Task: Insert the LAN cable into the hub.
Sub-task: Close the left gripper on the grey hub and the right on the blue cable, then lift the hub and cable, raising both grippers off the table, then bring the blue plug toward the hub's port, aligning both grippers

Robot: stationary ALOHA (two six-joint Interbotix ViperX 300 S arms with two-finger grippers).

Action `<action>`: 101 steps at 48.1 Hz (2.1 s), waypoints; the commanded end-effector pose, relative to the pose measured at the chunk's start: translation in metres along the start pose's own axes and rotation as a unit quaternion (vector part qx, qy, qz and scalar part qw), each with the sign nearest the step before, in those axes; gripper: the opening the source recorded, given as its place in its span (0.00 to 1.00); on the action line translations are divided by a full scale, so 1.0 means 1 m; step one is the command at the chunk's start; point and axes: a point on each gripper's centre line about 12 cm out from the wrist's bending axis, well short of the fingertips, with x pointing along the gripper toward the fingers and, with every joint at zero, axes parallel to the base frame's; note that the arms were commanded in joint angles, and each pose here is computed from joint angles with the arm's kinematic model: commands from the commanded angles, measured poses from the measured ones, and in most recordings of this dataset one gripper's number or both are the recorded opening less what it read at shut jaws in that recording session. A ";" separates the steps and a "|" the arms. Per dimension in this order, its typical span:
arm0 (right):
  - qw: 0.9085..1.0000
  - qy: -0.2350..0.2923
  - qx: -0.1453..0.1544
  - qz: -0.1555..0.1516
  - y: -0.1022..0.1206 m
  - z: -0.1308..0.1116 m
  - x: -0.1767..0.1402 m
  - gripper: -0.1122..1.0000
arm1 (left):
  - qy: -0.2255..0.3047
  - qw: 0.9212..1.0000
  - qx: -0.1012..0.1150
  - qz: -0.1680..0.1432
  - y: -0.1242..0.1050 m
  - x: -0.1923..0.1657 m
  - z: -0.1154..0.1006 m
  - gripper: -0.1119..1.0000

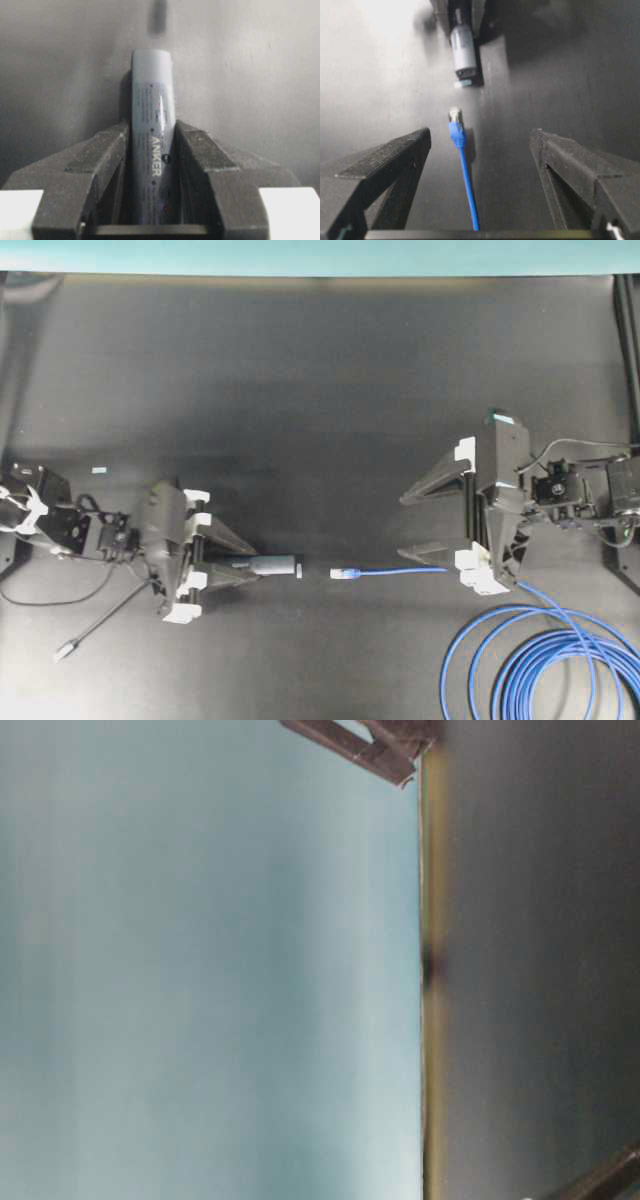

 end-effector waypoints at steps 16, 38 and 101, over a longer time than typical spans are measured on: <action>1.000 0.007 -0.020 0.016 0.010 -0.027 0.038 0.80 | 0.111 0.993 0.005 0.049 0.007 -0.002 0.086 0.36; 0.999 0.025 -0.030 0.018 0.012 -0.059 0.094 0.78 | 0.208 0.977 0.010 0.050 -0.010 -0.001 0.107 0.36; 0.999 0.035 0.006 0.019 0.024 -0.021 0.098 0.20 | 0.245 0.963 0.104 0.036 -0.015 0.015 0.147 0.36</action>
